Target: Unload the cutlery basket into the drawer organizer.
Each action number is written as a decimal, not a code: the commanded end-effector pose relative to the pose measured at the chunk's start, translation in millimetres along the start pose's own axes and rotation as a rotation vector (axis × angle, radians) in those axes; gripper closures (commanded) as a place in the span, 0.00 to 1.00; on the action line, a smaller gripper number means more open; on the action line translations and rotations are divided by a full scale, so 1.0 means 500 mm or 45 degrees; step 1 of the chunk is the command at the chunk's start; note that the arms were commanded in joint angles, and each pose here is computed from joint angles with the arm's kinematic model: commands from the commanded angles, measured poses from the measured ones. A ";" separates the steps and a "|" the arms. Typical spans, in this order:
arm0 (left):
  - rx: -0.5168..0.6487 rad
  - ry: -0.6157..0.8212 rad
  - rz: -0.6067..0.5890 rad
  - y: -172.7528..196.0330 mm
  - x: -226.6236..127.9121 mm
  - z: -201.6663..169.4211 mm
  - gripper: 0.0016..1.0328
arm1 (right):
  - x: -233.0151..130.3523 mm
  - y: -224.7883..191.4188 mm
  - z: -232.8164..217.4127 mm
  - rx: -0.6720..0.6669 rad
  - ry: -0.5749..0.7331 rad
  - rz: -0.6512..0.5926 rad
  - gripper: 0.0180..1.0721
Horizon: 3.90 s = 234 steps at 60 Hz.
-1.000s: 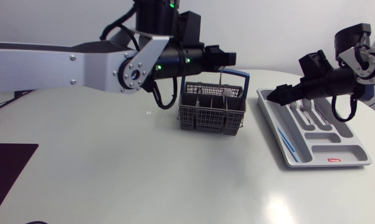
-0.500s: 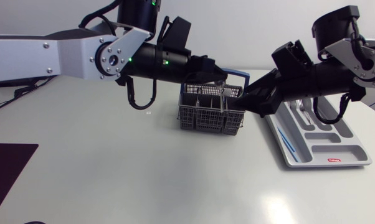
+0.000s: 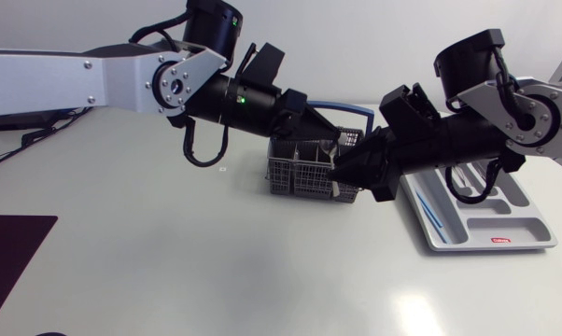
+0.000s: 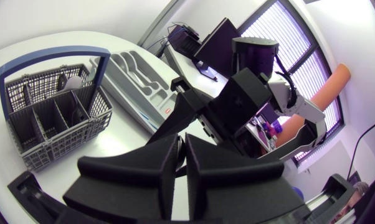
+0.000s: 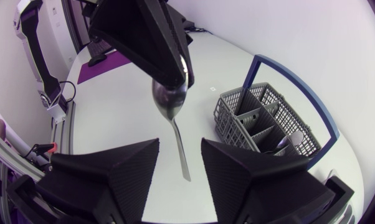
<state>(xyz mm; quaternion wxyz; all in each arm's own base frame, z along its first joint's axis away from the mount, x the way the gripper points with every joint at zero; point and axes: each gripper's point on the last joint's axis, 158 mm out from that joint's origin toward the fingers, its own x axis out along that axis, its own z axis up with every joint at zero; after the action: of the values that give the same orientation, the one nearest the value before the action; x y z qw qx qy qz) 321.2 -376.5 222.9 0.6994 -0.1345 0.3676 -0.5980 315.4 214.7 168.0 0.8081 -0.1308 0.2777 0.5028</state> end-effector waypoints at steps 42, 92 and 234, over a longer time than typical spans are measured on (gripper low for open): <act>-0.045 0.051 -0.063 -0.020 0.018 -0.014 0.87 | 0.005 0.036 -0.028 -0.024 -0.022 0.045 0.94; 0.136 -0.124 0.454 0.105 0.032 0.071 0.25 | -0.190 -0.153 -0.268 -0.005 0.232 -0.536 0.94; 0.212 -0.012 1.211 0.408 0.189 0.046 0.46 | -0.368 -0.310 -0.499 0.114 0.548 -1.020 0.06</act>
<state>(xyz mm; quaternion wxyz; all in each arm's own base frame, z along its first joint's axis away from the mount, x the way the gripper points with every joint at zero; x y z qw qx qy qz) 479.6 -420.4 86.7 0.9037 0.1145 0.3259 -0.2529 318.7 -127.1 72.5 0.8669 -0.3150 0.3754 0.0920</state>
